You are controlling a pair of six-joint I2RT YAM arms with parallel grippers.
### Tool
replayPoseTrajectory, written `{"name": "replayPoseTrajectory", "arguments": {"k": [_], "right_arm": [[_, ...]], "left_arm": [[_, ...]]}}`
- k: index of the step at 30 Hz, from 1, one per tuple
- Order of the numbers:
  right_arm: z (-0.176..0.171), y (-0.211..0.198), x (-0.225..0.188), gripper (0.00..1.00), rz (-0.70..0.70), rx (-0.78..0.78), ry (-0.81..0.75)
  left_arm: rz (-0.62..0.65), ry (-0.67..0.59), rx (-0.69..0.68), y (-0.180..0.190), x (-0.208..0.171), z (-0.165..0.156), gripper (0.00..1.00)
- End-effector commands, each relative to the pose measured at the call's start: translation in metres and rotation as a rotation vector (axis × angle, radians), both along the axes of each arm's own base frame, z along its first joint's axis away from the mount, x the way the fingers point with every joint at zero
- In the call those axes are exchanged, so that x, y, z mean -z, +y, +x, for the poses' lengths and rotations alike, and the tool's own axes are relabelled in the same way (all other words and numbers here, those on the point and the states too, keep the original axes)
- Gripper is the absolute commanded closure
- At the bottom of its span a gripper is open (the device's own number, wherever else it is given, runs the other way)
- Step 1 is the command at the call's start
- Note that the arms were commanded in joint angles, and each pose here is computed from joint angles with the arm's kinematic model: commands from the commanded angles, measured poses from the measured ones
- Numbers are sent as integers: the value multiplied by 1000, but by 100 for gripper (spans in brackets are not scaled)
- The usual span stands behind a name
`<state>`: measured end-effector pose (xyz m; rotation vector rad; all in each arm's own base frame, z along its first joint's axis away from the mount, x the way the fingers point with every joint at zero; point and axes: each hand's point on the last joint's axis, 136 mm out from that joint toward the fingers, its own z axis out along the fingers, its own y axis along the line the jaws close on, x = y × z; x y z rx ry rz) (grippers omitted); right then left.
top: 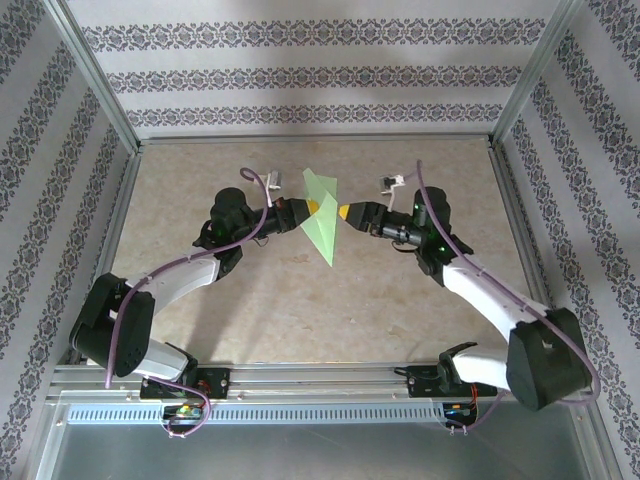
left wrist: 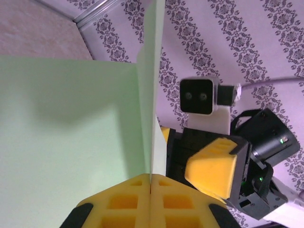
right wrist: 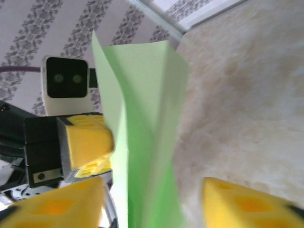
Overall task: Fold a paper plane with a square sheet of paper (fold left side to right side)
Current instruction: Turn over the paper at the center of the table.
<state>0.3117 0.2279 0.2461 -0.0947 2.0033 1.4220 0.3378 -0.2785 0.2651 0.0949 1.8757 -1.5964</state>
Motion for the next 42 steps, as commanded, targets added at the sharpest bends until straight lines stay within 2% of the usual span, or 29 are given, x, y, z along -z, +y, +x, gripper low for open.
{"name": "replayPoseTrajectory", "arguments": {"k": [1, 3, 6, 11, 16, 25, 31, 37, 40, 42], "right_arm": [[-5, -19, 17, 24, -29, 86, 44], [-14, -18, 26, 14, -18, 73, 76], [-26, -7, 30, 5, 8, 33, 97], [-35, 17, 21, 5, 41, -39, 77], [-28, 37, 4, 22, 81, -94, 57], [-14, 40, -11, 64, 83, -82, 11], [-13, 37, -10, 90, 42, -65, -10], [-14, 26, 1, 98, -88, -12, -24], [-18, 17, 18, 99, -261, 28, -32], [-21, 9, 34, 100, -460, 63, -46]], "left_arm": [[-22, -82, -10, 0, -21, -3, 100], [-31, -85, -9, 0, -24, -2, 100], [-29, -84, -3, -2, -25, -3, 100], [-27, -83, 3, -5, -26, -3, 100], [-29, -74, 19, -11, -25, -3, 100], [-38, -56, 31, -14, -21, -3, 100], [-17, -61, 25, -13, -18, -2, 86], [89, -43, -76, 19, -2, 3, 63], [171, -23, -174, 50, 10, 4, 59], [260, -25, -254, 71, 15, 1, 56]]}}
